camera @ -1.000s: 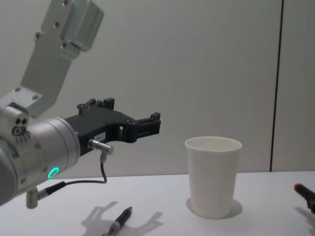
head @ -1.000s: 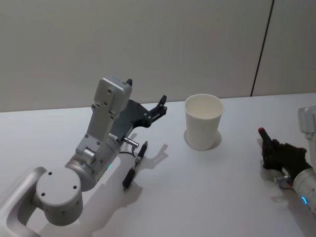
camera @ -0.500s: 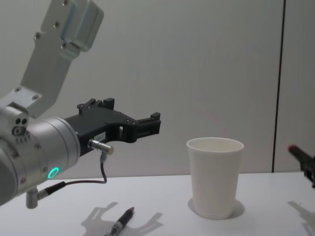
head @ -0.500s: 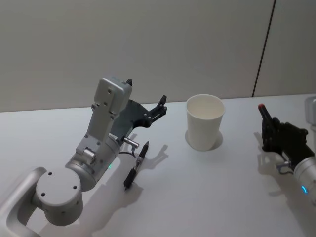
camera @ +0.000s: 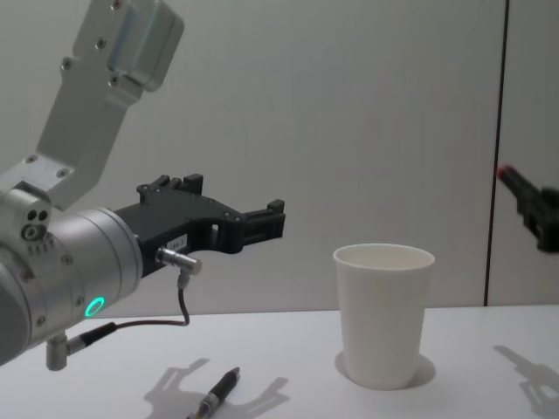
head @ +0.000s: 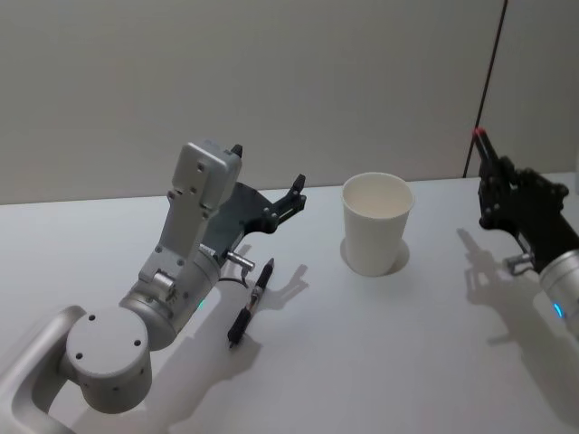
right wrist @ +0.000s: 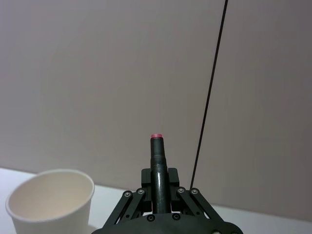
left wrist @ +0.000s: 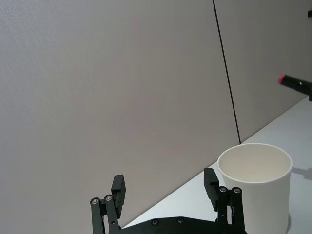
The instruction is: Place the pen into the pen holder.
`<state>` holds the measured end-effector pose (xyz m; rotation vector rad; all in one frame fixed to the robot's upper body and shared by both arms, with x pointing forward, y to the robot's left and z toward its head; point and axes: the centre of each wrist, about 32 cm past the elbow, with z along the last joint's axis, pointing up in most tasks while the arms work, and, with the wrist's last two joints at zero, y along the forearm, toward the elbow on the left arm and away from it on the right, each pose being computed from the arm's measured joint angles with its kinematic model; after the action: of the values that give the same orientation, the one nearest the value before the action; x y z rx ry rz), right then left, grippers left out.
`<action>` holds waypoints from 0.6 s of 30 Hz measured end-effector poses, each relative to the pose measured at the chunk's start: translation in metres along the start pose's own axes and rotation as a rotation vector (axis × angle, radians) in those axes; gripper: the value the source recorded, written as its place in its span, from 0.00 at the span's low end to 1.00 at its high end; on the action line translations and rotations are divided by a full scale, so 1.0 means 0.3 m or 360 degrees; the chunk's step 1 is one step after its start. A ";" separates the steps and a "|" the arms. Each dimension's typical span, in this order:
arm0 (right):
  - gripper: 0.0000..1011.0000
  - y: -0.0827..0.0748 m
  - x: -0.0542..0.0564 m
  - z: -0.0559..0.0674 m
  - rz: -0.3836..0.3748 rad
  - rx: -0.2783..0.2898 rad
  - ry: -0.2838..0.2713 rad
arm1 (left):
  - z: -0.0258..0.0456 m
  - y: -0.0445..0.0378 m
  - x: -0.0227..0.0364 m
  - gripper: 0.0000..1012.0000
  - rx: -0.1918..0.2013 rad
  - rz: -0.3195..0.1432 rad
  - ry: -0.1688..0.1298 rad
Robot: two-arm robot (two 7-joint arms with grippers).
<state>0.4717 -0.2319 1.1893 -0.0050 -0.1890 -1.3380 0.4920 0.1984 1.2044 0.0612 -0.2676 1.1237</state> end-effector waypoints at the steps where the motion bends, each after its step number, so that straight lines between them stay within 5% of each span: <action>1: 0.18 0.004 0.001 0.001 0.0003 0.0017 -0.0003 | 0.000 0.000 0.000 0.99 0.0000 0.0000 0.0000; 18: 0.18 0.187 0.011 0.045 0.0136 0.0473 -0.0110 | 0.000 0.000 0.000 0.99 0.0000 0.0000 0.0000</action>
<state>0.5248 -0.2205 1.2090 0.1899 -0.4402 -1.2154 0.4920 0.1984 1.2044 0.0612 -0.2676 1.1238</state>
